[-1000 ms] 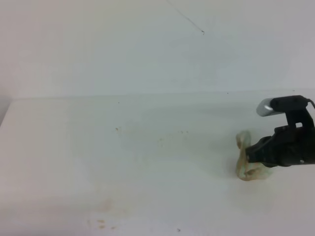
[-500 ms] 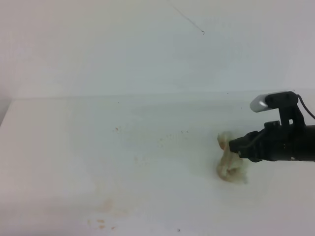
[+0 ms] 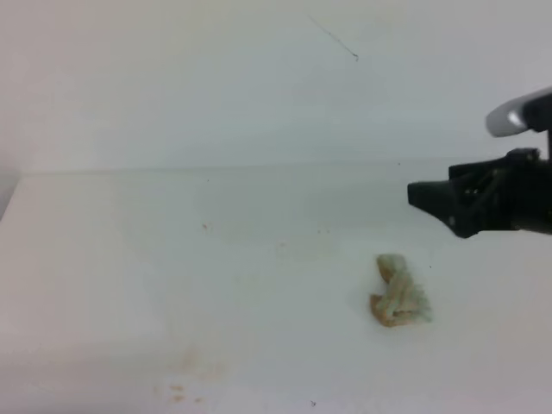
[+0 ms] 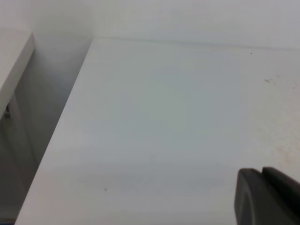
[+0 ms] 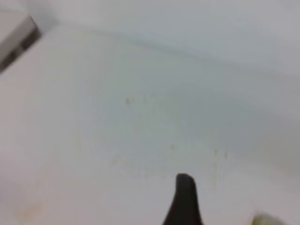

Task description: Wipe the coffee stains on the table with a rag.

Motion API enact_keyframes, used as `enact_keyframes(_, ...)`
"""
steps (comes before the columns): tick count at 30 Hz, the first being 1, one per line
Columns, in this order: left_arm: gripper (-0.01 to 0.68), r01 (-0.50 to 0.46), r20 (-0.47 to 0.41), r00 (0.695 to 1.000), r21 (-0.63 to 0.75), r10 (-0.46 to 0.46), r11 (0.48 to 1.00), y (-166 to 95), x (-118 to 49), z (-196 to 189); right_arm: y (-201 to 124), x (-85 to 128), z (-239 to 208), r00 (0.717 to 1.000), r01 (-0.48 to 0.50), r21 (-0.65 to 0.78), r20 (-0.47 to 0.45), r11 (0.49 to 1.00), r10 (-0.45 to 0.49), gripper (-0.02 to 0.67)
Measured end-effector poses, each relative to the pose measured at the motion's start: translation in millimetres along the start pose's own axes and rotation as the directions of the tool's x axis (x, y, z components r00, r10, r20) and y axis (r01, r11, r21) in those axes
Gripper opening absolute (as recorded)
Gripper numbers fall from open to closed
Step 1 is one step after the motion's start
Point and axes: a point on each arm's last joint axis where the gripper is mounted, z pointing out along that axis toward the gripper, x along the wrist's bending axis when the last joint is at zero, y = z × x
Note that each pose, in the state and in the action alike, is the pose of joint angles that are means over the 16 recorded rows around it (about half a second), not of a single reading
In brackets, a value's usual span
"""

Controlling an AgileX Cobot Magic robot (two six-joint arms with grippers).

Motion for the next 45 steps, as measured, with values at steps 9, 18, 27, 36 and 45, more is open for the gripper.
enact_keyframes(9,0.000,0.000,0.000,1.000,0.000,0.000,1.000,0,0.0,0,39,36,-99,0.982,0.184,-0.196,0.085,0.963,-0.170,0.185)
enact_keyframes(18,0.001,0.000,0.000,1.000,0.000,0.000,1.000,0,0.0,0,4,58,-173,0.964,0.175,-0.296,0.244,0.939,-0.103,0.016)
enact_keyframes(27,0.001,0.000,0.000,1.000,0.000,0.000,1.000,0,0.0,0,-54,56,-186,0.931,0.134,-0.393,0.363,0.910,0.020,0.009)
enact_keyframes(36,0.001,0.000,0.000,1.000,0.000,0.000,1.000,0,0.0,0,-68,52,-187,0.908,0.146,-0.444,0.415,0.884,0.058,0.006)
enact_keyframes(45,0.001,0.000,0.000,1.000,0.000,0.000,1.000,0,0.0,0,-69,54,-190,0.910,0.150,-0.455,0.411,0.878,0.058,0.004)
